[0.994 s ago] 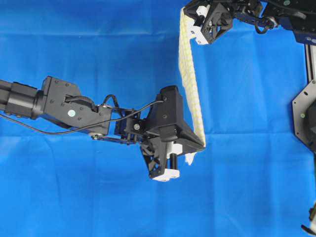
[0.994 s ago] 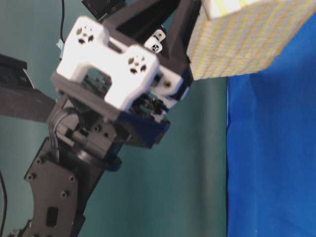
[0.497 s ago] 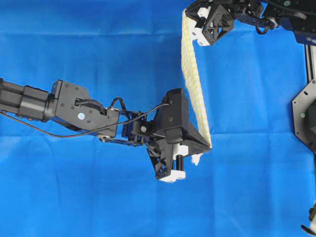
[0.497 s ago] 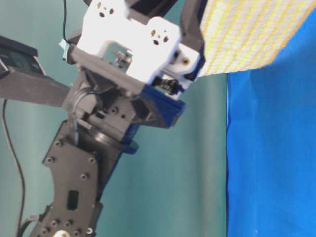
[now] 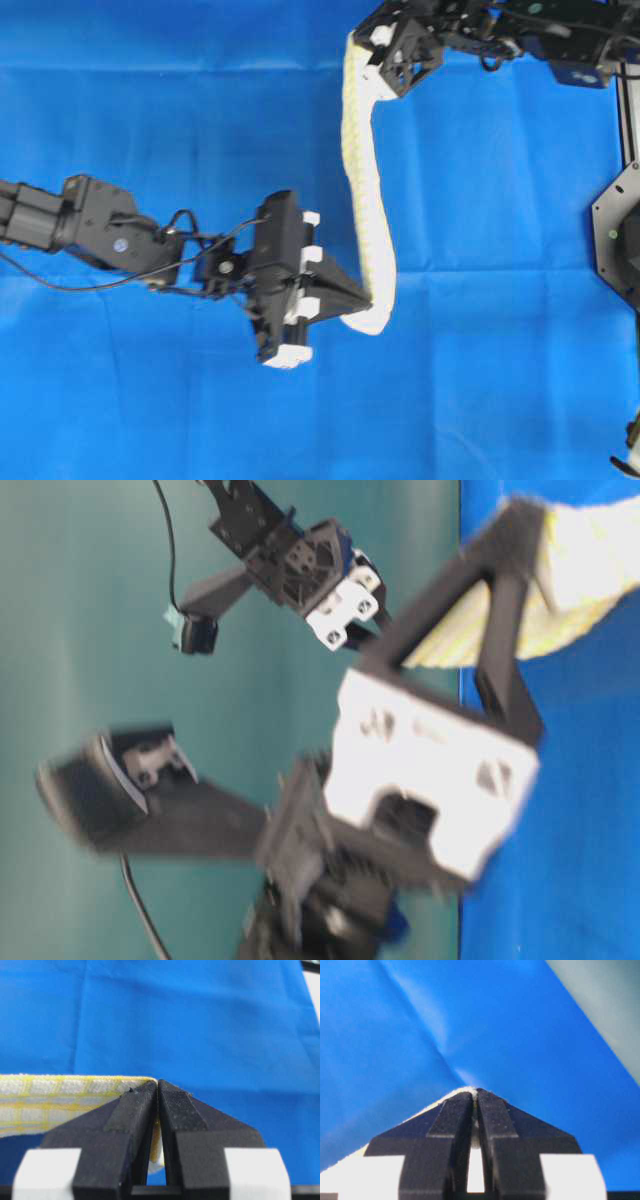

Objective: Fold the yellow towel.
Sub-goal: 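Lay the strip down vertically on the table, then release the strip and raise both grippers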

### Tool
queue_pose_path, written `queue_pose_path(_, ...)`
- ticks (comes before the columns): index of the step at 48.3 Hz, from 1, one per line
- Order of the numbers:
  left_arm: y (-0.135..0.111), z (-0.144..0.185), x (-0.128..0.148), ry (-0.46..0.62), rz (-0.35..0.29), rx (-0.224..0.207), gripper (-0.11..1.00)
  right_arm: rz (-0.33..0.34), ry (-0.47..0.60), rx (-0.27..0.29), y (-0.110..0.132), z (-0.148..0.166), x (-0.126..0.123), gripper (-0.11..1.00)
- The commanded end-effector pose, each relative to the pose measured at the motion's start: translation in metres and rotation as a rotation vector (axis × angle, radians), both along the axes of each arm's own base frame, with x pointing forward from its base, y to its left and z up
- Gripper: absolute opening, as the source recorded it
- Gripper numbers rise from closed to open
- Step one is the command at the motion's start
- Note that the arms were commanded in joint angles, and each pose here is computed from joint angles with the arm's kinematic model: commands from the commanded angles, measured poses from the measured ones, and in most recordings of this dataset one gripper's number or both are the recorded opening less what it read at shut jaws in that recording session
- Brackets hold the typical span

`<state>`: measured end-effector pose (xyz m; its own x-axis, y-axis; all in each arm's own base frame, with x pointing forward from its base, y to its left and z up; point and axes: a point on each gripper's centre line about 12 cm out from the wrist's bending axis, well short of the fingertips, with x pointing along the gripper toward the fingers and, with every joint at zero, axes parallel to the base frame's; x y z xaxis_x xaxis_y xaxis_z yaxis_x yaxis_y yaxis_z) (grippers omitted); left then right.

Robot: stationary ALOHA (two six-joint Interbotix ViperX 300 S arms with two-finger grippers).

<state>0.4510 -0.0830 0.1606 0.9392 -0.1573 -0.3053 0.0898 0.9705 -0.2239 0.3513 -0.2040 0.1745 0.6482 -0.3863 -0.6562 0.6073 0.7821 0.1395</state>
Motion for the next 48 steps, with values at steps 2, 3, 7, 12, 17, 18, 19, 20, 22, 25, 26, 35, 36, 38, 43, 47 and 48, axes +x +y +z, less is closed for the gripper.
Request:
queue_pose_path(2, -0.025, 0.018, -0.017, -0.062, -0.062, -0.009, 0.01, 0.009, -0.045, -0.030, -0.007, 0.015, 0.017, 0.02)
queue_pose_path(3, -0.025, 0.017, -0.019, -0.058, -0.065, -0.008, 0.01, 0.014, -0.044, -0.029, -0.006, 0.014, 0.019, 0.02)
queue_pose_path(7, -0.027, 0.012, -0.028, -0.043, -0.075, -0.004, 0.01, 0.027, -0.044, -0.029, -0.004, 0.013, 0.028, 0.02)
queue_pose_path(12, -0.031, 0.008, -0.038, -0.025, -0.087, -0.002, 0.01, 0.041, -0.045, -0.029, -0.002, 0.012, 0.036, 0.02)
queue_pose_path(17, -0.032, 0.002, -0.047, -0.001, -0.096, 0.005, 0.01, 0.056, -0.044, -0.031, 0.001, 0.010, 0.042, 0.02)
queue_pose_path(18, -0.031, 0.002, -0.048, 0.002, -0.096, 0.006, 0.01, 0.058, -0.044, -0.032, 0.002, 0.010, 0.044, 0.02)
queue_pose_path(19, -0.031, 0.001, -0.049, 0.005, -0.095, 0.005, 0.01, 0.060, -0.042, -0.031, 0.002, 0.009, 0.044, 0.02)
queue_pose_path(20, -0.031, 0.000, -0.051, 0.010, -0.095, 0.005, 0.01, 0.063, -0.041, -0.033, 0.002, 0.009, 0.045, 0.02)
queue_pose_path(22, -0.030, -0.001, -0.053, 0.016, -0.095, 0.006, 0.01, 0.069, -0.037, -0.034, 0.003, 0.007, 0.047, 0.02)
queue_pose_path(25, -0.030, -0.003, -0.054, 0.028, -0.095, 0.006, 0.01, 0.078, -0.033, -0.040, 0.004, 0.006, 0.049, 0.02)
queue_pose_path(26, -0.030, -0.003, -0.054, 0.033, -0.094, 0.007, 0.01, 0.078, -0.030, -0.041, 0.003, 0.005, 0.049, 0.02)
queue_pose_path(35, -0.029, -0.006, -0.049, 0.072, -0.087, 0.010, 0.01, 0.095, -0.018, -0.047, 0.006, 0.001, 0.051, 0.02)
queue_pose_path(36, -0.028, -0.007, -0.049, 0.075, -0.086, 0.010, 0.02, 0.097, -0.018, -0.048, 0.007, 0.001, 0.051, 0.02)
queue_pose_path(38, -0.028, -0.007, -0.048, 0.080, -0.082, 0.007, 0.02, 0.101, -0.020, -0.050, 0.008, 0.002, 0.052, 0.03)
queue_pose_path(43, -0.026, -0.007, -0.046, 0.089, -0.076, 0.003, 0.08, 0.120, -0.019, -0.060, 0.012, 0.002, 0.055, 0.05)
queue_pose_path(47, -0.027, -0.006, -0.046, 0.089, -0.075, 0.001, 0.27, 0.132, -0.023, -0.071, 0.014, 0.003, 0.056, 0.18)
queue_pose_path(48, -0.026, -0.006, -0.046, 0.091, -0.074, 0.001, 0.34, 0.135, -0.022, -0.073, 0.014, 0.003, 0.056, 0.23)
